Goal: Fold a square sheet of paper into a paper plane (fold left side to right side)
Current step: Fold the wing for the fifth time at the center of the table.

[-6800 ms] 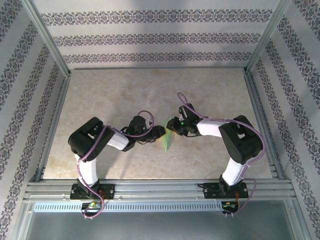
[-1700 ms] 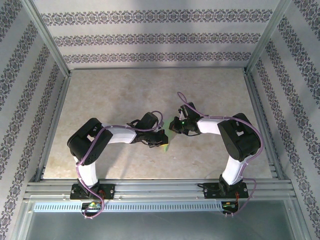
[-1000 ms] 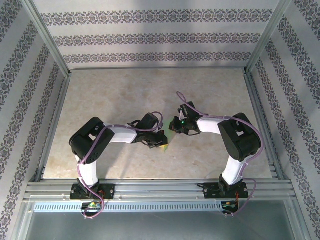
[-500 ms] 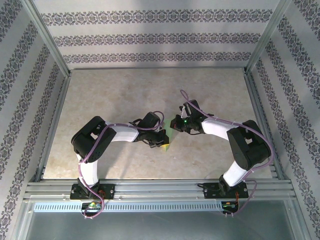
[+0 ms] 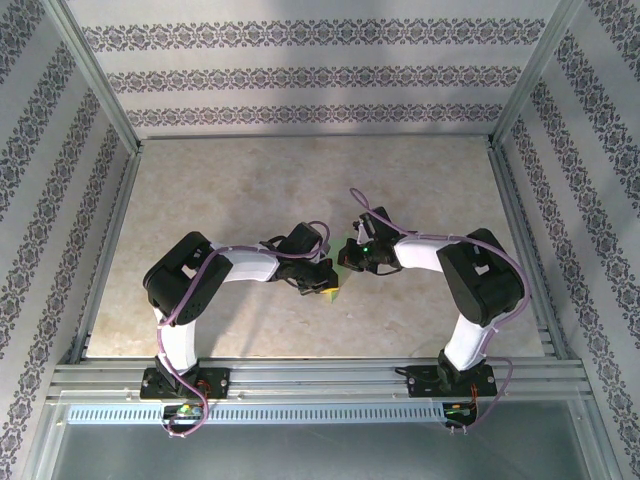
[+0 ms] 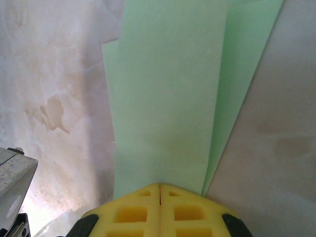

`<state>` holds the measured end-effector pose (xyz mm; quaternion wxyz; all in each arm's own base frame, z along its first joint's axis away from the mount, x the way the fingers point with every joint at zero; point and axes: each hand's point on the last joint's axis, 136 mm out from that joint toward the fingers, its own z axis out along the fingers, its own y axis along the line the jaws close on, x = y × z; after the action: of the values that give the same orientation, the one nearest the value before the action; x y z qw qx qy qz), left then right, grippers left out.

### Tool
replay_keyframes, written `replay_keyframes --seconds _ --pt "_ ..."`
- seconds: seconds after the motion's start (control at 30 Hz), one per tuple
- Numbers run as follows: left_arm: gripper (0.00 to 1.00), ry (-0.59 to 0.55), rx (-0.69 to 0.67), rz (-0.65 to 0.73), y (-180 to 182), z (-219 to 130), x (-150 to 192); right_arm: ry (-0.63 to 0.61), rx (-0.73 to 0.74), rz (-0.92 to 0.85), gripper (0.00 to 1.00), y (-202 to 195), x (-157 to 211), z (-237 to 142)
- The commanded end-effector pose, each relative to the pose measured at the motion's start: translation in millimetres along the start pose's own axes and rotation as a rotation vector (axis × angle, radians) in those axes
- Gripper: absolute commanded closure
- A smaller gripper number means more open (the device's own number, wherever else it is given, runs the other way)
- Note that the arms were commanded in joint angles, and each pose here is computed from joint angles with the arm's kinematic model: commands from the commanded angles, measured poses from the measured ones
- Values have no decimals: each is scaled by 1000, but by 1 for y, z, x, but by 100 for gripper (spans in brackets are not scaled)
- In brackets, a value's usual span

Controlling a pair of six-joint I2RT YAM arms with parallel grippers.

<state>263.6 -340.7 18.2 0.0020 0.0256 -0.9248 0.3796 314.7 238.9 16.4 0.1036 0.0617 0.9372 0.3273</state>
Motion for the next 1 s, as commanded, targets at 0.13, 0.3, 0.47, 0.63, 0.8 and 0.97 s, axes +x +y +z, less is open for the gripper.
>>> replay_keyframes --seconds 0.13,0.3,0.47,0.63,0.8,0.97 --pt "100 67 -203 -90 58 9 24 -44 72 -19 100 -22 -22 1" --pt "100 72 -202 -90 58 10 24 -58 79 -20 100 -25 -32 -2" --pt "100 75 -203 -92 58 10 25 -74 87 -18 100 -28 -43 -5" --pt "100 78 -200 -93 58 11 25 -82 96 -11 100 -33 -53 -6" --pt "100 81 -198 -91 58 12 25 -91 118 -11 100 -37 -63 -6" --pt "100 82 -195 -92 58 12 26 -103 122 -4 100 -41 -75 -7"
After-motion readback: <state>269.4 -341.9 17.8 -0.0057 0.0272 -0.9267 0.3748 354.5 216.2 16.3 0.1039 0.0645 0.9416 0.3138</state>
